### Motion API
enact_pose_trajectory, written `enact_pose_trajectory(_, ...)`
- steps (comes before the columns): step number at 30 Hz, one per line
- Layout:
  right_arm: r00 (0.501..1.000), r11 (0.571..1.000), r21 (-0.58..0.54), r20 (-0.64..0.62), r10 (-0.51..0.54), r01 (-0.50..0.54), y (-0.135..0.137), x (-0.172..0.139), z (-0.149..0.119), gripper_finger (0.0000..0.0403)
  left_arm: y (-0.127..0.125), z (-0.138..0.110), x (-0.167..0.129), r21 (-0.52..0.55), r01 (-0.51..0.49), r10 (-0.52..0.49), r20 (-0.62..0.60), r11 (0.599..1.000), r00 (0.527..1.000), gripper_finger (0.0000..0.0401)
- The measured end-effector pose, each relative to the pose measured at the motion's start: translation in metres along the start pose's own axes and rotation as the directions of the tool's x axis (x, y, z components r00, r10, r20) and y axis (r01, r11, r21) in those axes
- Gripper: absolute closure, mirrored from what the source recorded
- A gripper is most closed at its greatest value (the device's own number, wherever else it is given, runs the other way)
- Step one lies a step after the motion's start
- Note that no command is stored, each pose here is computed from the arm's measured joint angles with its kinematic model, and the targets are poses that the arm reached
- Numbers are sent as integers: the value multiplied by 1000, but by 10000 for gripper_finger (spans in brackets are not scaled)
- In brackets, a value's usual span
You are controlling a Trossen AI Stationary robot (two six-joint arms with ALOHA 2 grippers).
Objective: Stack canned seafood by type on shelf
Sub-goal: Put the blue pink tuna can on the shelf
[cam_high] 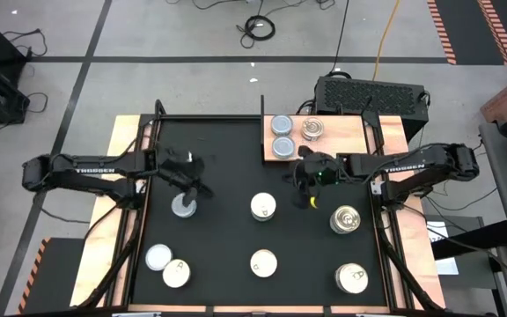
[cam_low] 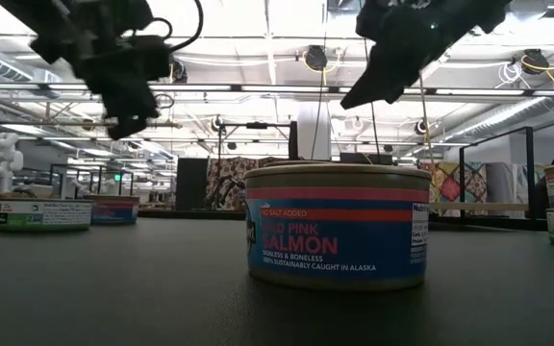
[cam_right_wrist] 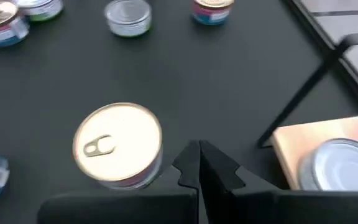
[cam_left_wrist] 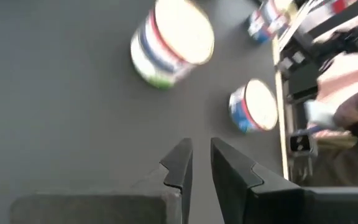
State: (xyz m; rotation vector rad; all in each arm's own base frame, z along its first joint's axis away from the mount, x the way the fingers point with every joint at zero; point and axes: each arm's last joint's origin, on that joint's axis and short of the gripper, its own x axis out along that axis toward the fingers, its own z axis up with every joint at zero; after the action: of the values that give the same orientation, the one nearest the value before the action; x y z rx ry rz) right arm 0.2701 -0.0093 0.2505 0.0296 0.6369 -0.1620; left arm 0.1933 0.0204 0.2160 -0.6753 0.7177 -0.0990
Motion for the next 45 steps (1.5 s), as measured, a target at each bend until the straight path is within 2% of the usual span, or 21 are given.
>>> enact_pose_trajectory(6,998,998,-33,-44,54,-56,19,2,-18,403,-31,-27,15,-70,-79,74,-72,994,995,342)
enact_pose_trajectory(13,989,991,-13,-55,135,-136,48,-3,-24,403,-63,-52,20,-134,-129,128,-20,983,992,342)
enact_pose_trajectory(21,979,978,-47,-50,200,-202,85,-16,-32,403,-91,-87,23,-247,-120,113,-41,961,993,342)
enact_pose_trajectory(25,969,968,-47,-57,242,-245,98,-22,-36,403,-102,-101,26,-318,-118,96,-83,941,992,342)
enact_pose_trajectory(30,960,959,-55,-66,274,-277,108,-27,-40,403,-112,-108,31,-366,-213,158,-174,906,972,342)
enact_pose_trajectory(34,956,955,-70,-72,285,-290,111,-29,-42,403,-131,-111,38,-399,-242,133,-282,884,950,342)
enact_pose_trajectory(37,954,953,-71,-72,290,-295,113,-30,-43,403,-145,-111,42,-386,-298,150,-369,873,917,342)
enact_pose_trajectory(40,954,952,-75,-72,293,-298,114,-30,-43,403,-157,-109,45,-327,-354,203,-414,876,887,342)
enact_pose_trajectory(45,953,952,-71,-71,293,-298,114,-30,-43,403,-168,-105,53,-160,-307,217,-419,938,881,342)
